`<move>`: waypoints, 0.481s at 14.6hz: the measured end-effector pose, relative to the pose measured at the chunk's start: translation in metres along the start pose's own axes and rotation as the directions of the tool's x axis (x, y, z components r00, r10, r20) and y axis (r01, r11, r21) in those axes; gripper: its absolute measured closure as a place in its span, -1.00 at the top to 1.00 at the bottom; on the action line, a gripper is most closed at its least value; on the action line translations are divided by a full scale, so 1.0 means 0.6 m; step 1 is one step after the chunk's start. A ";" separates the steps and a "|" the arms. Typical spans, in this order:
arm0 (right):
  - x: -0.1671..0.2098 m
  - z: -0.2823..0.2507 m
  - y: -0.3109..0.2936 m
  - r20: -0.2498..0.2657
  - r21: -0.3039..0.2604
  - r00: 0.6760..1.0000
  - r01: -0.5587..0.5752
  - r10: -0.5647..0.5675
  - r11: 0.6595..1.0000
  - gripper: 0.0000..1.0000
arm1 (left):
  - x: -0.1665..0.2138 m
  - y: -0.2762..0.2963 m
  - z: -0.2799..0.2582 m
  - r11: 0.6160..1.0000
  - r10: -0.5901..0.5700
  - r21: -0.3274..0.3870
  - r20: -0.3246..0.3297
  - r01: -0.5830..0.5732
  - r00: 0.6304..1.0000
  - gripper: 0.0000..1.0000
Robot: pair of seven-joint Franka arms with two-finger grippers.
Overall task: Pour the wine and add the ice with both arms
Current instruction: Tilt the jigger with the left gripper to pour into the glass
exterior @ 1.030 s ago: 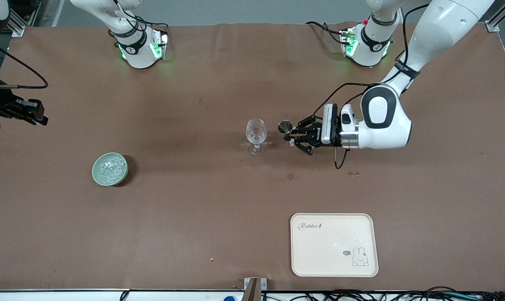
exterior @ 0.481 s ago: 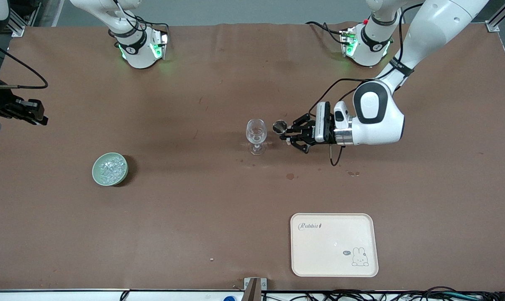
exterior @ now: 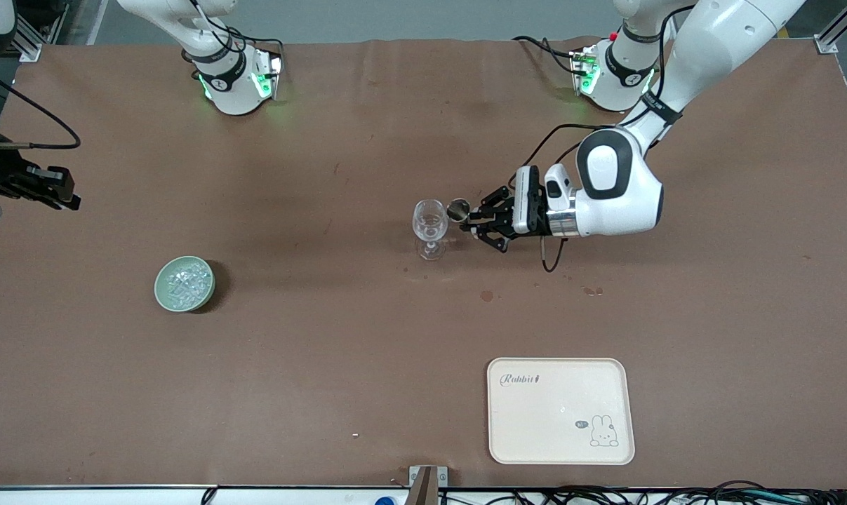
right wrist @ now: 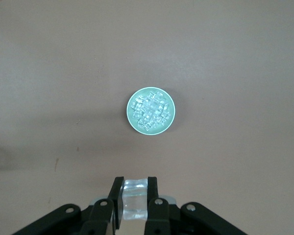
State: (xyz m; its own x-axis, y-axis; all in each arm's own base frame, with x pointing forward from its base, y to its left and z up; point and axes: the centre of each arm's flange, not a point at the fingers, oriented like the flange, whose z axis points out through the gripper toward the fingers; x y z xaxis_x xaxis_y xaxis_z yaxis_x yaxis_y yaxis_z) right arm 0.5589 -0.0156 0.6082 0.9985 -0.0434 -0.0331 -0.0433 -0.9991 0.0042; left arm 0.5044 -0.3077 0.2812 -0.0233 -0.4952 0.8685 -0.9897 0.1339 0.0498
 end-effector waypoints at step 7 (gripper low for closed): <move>0.000 0.000 0.000 0.000 0.000 1.000 0.000 0.000 1.000 -0.54 | 0.009 0.028 0.010 1.000 -0.020 -0.010 0.039 0.021 0.999 -0.59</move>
State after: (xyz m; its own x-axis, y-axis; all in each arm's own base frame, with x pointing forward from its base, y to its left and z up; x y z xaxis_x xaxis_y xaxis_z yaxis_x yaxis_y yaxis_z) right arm 0.5589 -0.0156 0.6081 0.9985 -0.0434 -0.0334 -0.0433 -0.9991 0.0042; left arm 0.4870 -0.3133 0.2840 -0.0088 -0.5309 0.8474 -0.9885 0.1324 0.0727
